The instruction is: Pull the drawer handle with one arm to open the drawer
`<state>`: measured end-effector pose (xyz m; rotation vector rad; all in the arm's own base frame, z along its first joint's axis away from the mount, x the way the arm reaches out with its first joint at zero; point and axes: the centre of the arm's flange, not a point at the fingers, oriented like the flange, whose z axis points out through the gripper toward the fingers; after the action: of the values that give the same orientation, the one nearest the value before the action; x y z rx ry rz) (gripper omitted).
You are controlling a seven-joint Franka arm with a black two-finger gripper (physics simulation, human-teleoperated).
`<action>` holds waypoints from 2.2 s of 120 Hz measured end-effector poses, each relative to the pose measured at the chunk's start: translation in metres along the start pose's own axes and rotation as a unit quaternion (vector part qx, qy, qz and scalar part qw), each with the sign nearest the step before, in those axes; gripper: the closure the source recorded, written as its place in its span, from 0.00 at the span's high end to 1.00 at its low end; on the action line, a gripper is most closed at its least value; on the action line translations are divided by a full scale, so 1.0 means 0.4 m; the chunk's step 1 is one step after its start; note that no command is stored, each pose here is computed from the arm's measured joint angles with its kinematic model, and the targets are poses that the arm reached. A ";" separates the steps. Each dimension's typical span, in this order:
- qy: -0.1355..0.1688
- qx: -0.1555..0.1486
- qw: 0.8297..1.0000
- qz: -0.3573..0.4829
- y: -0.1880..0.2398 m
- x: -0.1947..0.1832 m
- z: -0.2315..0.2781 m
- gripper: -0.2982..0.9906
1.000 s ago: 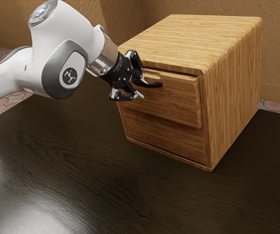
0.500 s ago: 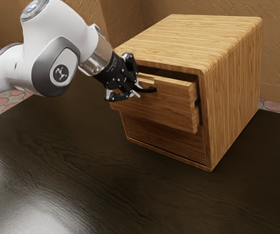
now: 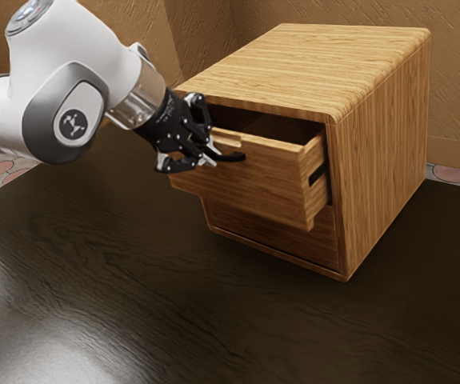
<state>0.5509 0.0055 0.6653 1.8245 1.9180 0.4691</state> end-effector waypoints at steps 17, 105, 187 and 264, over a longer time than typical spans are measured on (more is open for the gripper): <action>-0.003 0.001 1.000 0.003 -0.013 -0.009 -0.008 0.21; -0.013 0.010 1.000 0.004 -0.113 -0.006 -0.063 0.22; -0.019 0.001 1.000 -0.006 -0.250 0.048 -0.149 0.21; 0.010 -0.060 0.997 -0.036 -0.350 0.122 -0.604 0.62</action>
<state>0.3019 0.0592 0.7896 1.6755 1.9188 0.5683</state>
